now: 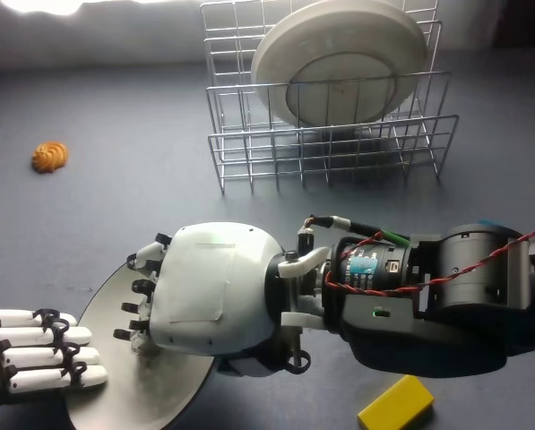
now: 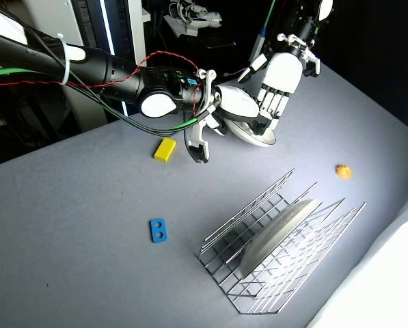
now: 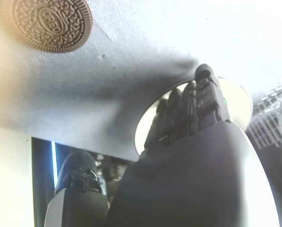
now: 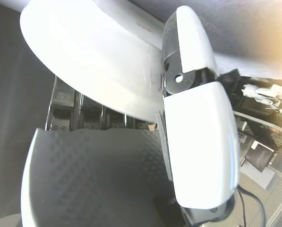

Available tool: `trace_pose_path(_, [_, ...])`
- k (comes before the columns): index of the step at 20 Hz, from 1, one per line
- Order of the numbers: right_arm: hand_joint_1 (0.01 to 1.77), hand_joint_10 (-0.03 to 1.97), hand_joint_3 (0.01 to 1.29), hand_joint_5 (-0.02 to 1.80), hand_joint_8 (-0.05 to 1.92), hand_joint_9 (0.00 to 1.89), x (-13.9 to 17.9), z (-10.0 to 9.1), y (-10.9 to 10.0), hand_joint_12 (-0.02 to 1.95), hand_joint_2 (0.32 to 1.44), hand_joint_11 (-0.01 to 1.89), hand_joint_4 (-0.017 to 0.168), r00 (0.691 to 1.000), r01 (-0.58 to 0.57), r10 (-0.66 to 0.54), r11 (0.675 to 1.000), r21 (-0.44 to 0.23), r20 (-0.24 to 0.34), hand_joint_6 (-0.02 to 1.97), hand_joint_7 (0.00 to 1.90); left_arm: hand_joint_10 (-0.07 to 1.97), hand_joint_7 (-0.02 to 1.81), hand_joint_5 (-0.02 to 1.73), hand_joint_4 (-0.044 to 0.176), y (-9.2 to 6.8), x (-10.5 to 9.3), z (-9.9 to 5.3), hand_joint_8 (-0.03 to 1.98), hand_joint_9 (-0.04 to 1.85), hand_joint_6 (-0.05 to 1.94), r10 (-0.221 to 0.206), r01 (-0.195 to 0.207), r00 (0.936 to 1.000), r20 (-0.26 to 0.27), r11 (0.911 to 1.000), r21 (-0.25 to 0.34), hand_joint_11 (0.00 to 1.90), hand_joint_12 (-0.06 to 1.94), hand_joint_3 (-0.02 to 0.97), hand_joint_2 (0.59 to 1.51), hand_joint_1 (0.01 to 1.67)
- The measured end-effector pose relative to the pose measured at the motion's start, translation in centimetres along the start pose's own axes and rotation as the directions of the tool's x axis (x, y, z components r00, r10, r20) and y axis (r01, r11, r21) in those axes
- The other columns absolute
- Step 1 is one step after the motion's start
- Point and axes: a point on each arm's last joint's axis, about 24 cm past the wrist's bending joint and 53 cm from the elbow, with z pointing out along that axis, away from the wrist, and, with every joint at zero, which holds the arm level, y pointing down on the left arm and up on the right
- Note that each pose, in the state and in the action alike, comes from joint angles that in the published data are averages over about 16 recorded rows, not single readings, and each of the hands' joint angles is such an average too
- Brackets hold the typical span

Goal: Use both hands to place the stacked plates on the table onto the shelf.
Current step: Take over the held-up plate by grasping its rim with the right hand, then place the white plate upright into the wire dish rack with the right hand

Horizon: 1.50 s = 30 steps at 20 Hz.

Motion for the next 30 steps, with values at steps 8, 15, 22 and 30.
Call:
trace_pose_path(8, [1.18, 0.44, 0.01, 0.77, 0.30, 0.93, -0.5, 0.3, 0.2, 1.09, 1.02, 0.73, -0.004, 1.000, 0.010, -0.010, 1.000, -0.010, 0.025, 0.51, 0.89, -0.04, 0.00, -0.01, -0.004, 0.6, -1.0, -0.1, -0.01, -0.02, -0.01, -0.037, 0.038, 0.9986, 0.037, 0.9992, -0.014, 0.01, 0.01, 0.014, 1.141, 0.02])
trace_pose_path(15, [1.19, 0.86, 0.01, 0.77, 0.59, 0.99, -0.8, 0.2, 0.3, 1.06, 0.98, 0.89, -0.006, 0.999, 0.009, -0.009, 1.000, -0.013, 0.039, 0.78, 0.92, -0.02, 0.01, 0.00, -0.001, 2.3, -3.7, -0.9, -0.01, -0.01, 0.01, -0.108, 0.116, 0.9844, 0.139, 0.9921, -0.047, 0.02, 0.01, 0.014, 1.148, 0.02])
trace_pose_path(22, [1.21, 1.00, 0.01, 0.78, 0.67, 1.02, -1.3, -0.9, -0.4, 1.04, 0.97, 0.92, -0.006, 0.999, 0.001, -0.001, 1.000, 0.006, 0.046, 0.81, 0.93, 0.00, 0.02, 0.01, 0.002, 4.9, -7.1, -2.5, -0.01, 0.01, 0.02, -0.170, 0.198, 0.9492, 0.265, 0.9767, -0.083, 0.02, 0.01, 0.015, 1.149, 0.02])
trace_pose_path(30, [1.25, 0.99, 0.01, 0.83, 0.71, 1.03, -2.7, -4.3, -1.1, 1.04, 0.97, 0.92, -0.003, 0.998, -0.004, 0.002, 0.999, 0.040, 0.065, 0.81, 0.97, 0.01, 0.02, 0.01, 0.003, 7.2, -9.4, -4.1, -0.01, 0.02, 0.02, -0.190, 0.245, 0.9172, 0.350, 0.9621, -0.120, 0.01, 0.01, 0.014, 1.149, 0.02])
